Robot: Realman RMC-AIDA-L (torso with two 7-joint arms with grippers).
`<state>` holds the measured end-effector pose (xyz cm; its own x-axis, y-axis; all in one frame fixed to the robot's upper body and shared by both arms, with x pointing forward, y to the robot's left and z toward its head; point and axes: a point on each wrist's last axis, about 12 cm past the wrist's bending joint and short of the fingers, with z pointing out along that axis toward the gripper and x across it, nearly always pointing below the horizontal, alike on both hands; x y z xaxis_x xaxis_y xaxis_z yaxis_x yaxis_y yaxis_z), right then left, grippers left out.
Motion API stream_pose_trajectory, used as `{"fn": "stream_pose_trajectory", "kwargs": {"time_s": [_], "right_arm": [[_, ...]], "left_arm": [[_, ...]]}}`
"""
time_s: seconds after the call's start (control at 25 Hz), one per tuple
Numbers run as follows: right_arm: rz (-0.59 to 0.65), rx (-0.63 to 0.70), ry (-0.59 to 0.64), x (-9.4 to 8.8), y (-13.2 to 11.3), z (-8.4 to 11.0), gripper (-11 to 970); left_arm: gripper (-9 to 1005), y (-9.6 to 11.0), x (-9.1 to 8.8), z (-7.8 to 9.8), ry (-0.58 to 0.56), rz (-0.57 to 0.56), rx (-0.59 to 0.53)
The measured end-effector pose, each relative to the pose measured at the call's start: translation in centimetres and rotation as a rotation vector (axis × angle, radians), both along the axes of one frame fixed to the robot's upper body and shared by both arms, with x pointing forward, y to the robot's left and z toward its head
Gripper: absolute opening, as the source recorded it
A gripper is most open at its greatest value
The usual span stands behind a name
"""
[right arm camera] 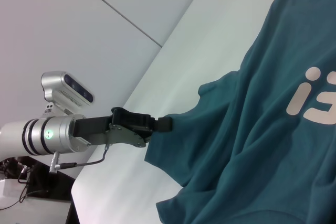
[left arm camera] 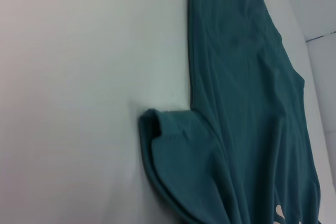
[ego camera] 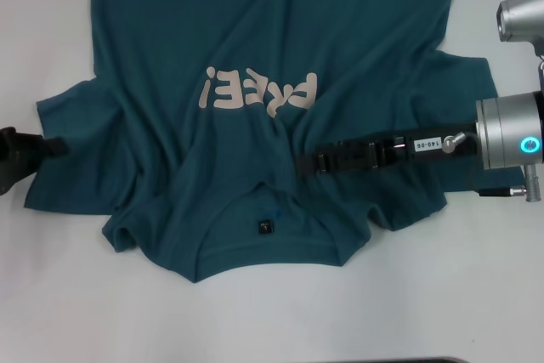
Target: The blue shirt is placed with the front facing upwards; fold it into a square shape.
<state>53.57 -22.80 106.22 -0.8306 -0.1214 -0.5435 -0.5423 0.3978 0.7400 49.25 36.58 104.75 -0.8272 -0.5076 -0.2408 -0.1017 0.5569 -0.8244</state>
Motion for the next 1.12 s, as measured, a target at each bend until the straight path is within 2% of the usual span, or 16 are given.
{"fn": "stream_pose_trajectory", "kwargs": {"time_s": [0.24, 0.32, 0.6, 0.84, 1.12], "right_arm": [[0.0, 0.0, 0.001, 0.0, 0.0, 0.0, 928], [0.0, 0.0, 0.001, 0.0, 0.0, 0.0, 928], [0.0, 0.001, 0.0, 0.1, 0.0, 0.1, 928], [0.0, 0.001, 0.001, 0.1, 0.1, 0.1, 928], [-0.005, 0.001, 0.008, 0.2, 0.0, 0.2, 928]], "left_arm": [[41, 1.2, 0.0, 0.3, 0.012, 0.031, 0.018], [7, 2.3, 0.0, 0.6, 0.021, 0.06, 0.035], [6, 4.1, 0.4, 1.7, 0.027, 0.091, 0.063], [6, 4.6, 1.0, 2.7, 0.02, 0.09, 0.078], [6, 5.1, 1.0, 3.0, 0.037, 0.091, 0.096]]}}
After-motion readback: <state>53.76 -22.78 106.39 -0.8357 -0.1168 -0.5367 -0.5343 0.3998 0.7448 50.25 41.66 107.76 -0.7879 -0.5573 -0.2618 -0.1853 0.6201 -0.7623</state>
